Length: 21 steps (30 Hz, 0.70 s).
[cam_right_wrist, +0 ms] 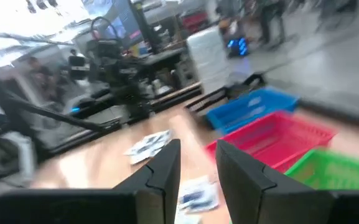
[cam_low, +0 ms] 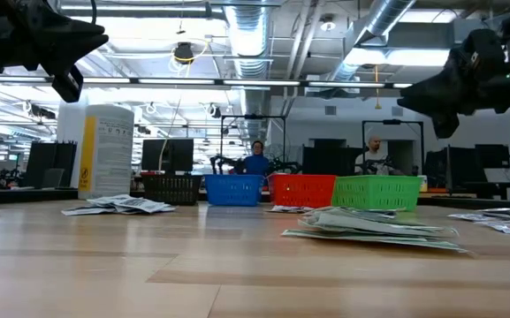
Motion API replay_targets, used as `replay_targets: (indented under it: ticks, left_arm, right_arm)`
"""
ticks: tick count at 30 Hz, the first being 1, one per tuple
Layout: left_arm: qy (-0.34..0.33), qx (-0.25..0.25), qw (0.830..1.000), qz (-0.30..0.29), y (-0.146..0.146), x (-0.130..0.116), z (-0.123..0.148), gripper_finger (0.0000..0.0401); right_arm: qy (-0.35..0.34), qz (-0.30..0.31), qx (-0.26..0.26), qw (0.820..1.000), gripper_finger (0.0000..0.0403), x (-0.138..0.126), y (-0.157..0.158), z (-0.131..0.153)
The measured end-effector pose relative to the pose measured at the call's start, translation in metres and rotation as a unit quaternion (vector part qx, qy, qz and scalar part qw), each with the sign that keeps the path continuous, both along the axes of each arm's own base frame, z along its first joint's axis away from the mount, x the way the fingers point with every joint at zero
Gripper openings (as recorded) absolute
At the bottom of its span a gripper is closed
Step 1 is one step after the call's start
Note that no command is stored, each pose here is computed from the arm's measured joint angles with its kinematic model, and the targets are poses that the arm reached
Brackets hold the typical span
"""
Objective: Pick & Place First Aid Supplies
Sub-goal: Put the gray pad into the black bin
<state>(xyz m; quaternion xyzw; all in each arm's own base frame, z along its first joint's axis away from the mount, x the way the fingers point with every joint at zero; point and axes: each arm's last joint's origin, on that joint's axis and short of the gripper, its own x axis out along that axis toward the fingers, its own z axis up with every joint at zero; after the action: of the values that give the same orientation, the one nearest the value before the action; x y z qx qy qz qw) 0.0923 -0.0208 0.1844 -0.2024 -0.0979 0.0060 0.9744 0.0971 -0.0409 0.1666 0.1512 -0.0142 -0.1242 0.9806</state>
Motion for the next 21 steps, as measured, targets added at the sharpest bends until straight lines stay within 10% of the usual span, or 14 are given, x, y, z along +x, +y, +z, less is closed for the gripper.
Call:
replay_targets:
  ticks: [5, 21]
  left_arm:
    - [-0.025, -0.013, 1.000, -0.001, 0.000, -0.001, 0.005, 0.0048]
    - [-0.105, -0.042, 0.994, 0.010, 0.003, -0.006, 0.020, 0.0048]
  right_arm:
    - [-0.018, -0.042, -0.088, 0.995, 0.0098, -0.001, -0.002, 0.008]
    - [-0.246, -0.072, -0.146, 0.955, 0.0098, -0.014, 0.003, 0.052]
